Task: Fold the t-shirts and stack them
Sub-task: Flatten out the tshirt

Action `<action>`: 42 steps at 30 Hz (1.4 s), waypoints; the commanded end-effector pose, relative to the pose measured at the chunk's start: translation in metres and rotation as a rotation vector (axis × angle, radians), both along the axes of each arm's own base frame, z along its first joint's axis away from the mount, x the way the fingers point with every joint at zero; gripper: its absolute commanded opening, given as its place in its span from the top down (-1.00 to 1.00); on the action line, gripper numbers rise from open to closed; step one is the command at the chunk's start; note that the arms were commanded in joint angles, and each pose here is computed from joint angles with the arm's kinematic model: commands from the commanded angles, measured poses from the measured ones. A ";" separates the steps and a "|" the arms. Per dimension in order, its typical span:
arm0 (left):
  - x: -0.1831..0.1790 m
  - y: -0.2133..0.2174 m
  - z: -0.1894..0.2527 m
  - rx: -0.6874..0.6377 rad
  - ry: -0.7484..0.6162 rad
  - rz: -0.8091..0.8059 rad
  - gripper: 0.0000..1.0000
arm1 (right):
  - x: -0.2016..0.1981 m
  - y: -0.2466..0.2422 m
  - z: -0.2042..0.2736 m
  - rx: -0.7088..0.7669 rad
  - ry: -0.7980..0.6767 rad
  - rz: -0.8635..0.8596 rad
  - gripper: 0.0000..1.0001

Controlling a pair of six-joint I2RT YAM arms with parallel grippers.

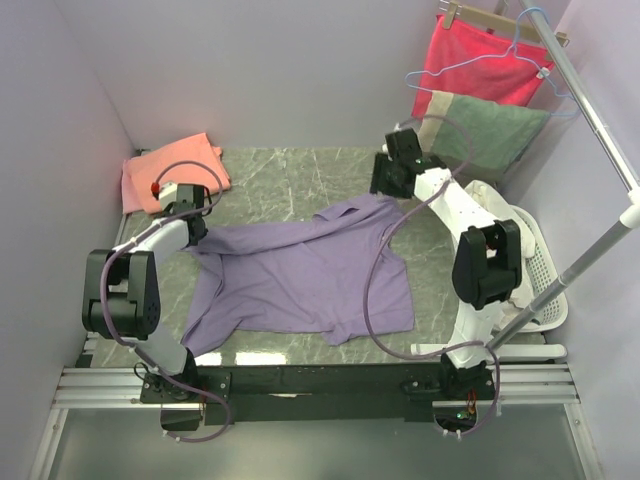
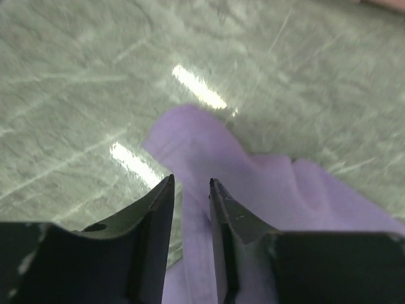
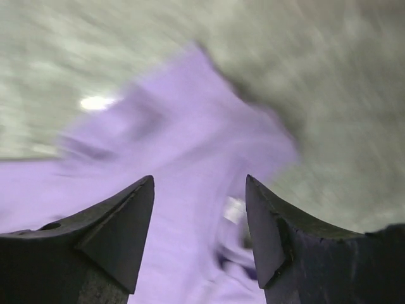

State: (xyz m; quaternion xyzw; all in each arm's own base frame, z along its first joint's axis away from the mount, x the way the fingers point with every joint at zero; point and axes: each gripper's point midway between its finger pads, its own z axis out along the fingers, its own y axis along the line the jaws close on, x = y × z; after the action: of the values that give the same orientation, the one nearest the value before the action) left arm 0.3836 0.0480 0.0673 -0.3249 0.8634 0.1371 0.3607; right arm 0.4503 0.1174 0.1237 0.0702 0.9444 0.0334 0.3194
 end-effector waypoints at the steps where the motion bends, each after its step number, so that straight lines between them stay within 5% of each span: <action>1: -0.002 -0.013 0.001 -0.074 -0.044 -0.022 0.28 | 0.044 0.062 0.038 0.145 -0.089 0.164 -0.32; 11: -0.016 -0.005 -0.012 -0.035 0.003 0.007 0.17 | 0.057 0.110 -0.015 0.338 0.050 0.183 -0.19; 33: -0.015 -0.002 -0.031 -0.016 0.047 0.008 0.16 | 0.056 0.100 -0.082 0.246 0.174 0.149 -0.15; 40: -0.007 -0.004 -0.029 -0.016 0.039 -0.004 0.82 | 0.062 0.105 -0.069 0.276 0.114 0.176 1.00; 42: -0.003 -0.005 -0.028 -0.023 0.035 -0.013 0.98 | 0.064 0.107 -0.062 0.286 0.093 0.191 1.00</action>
State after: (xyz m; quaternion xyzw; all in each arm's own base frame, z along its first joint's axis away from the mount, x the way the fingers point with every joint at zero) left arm 0.3618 0.0442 0.0296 -0.3229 0.8801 0.1394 0.3189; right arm 0.5029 0.2189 0.0386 0.0402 0.9588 0.1739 0.2209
